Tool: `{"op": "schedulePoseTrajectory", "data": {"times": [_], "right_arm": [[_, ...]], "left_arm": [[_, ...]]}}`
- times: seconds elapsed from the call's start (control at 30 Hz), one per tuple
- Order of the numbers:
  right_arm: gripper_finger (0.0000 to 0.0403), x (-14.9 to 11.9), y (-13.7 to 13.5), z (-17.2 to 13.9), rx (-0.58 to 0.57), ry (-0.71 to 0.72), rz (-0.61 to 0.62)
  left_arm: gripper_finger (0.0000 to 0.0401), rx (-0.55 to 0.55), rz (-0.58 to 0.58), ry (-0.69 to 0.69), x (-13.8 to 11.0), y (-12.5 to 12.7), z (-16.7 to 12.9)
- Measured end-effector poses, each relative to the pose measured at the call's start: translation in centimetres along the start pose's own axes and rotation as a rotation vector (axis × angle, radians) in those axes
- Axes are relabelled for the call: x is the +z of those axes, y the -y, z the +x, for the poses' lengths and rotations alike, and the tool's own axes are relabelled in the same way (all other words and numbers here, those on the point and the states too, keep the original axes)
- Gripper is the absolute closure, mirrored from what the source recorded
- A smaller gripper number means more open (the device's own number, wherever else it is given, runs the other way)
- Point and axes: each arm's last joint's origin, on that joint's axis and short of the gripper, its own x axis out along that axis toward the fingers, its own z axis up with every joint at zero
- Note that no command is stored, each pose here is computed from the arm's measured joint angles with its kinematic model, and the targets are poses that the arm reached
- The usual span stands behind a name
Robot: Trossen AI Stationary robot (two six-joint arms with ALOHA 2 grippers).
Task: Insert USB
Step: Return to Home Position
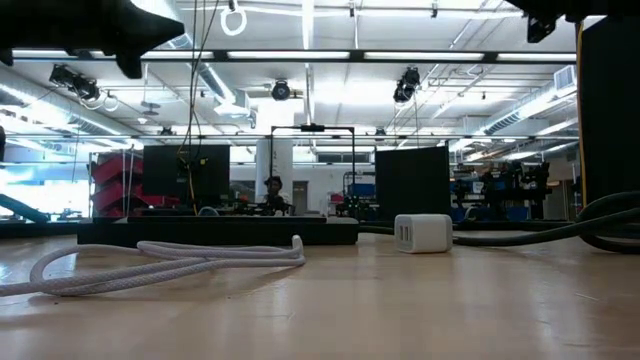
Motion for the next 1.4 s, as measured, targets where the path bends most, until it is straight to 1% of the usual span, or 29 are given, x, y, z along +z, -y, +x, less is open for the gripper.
{"op": "schedulePoseTrajectory", "data": {"times": [0.1,0.17,0.27,0.4,0.47,0.57,0.73,0.9,1.07,1.27,1.4], "right_arm": [[0.0403,-1.0,0.3,-0.8,-0.032,0.038,0.005],[0.0403,-2.0,0.4,-1.1,-0.045,0.059,-0.004],[0.0403,-3.7,0.3,-1.5,-0.03,0.09,-0.023],[0.0403,-6.6,-0.1,-1.6,0.005,0.116,-0.037],[0.0403,-7.7,-0.2,-1.3,0.004,0.12,-0.039],[0.0403,-9.6,-0.3,-0.9,0.003,0.083,-0.048],[0.0403,-10.4,-0.1,-0.8,-0.007,0.003,-0.015],[0.0403,-10.7,0.0,-0.8,-0.019,-0.034,-0.01],[0.0403,-11.0,0.0,-0.8,0.001,-0.059,-0.01],[0.0403,-11.1,-0.1,-0.8,0.022,-0.061,-0.007],[0.0403,-11.1,-0.1,-0.8,0.022,-0.062,-0.007]], "left_arm": [[0.0401,0.006,-0.007,0.019,0.1,-0.3,-0.5],[0.0401,0.001,-0.016,0.014,-0.5,-0.4,-0.7],[0.0401,-0.001,-0.031,-0.006,-2.0,-0.6,-0.9],[0.0401,0.008,-0.067,-0.013,-5.0,-0.9,-1.0],[0.0401,0.003,-0.083,0.001,-6.5,-1.0,-1.1],[0.0401,0.015,-0.095,-0.043,-7.0,-1.3,-1.1],[0.0401,-0.025,-0.093,-0.079,-7.3,-1.3,-1.1],[0.0401,-0.049,-0.073,-0.147,-7.9,-1.3,-1.1],[0.0401,-0.095,-0.048,-0.218,-8.6,-1.2,-1.3],[0.0401,-0.159,-0.022,-0.228,-8.6,-1.1,-1.3],[0.0401,-0.162,-0.015,-0.266,-9.0,-1.1,-1.4]]}}
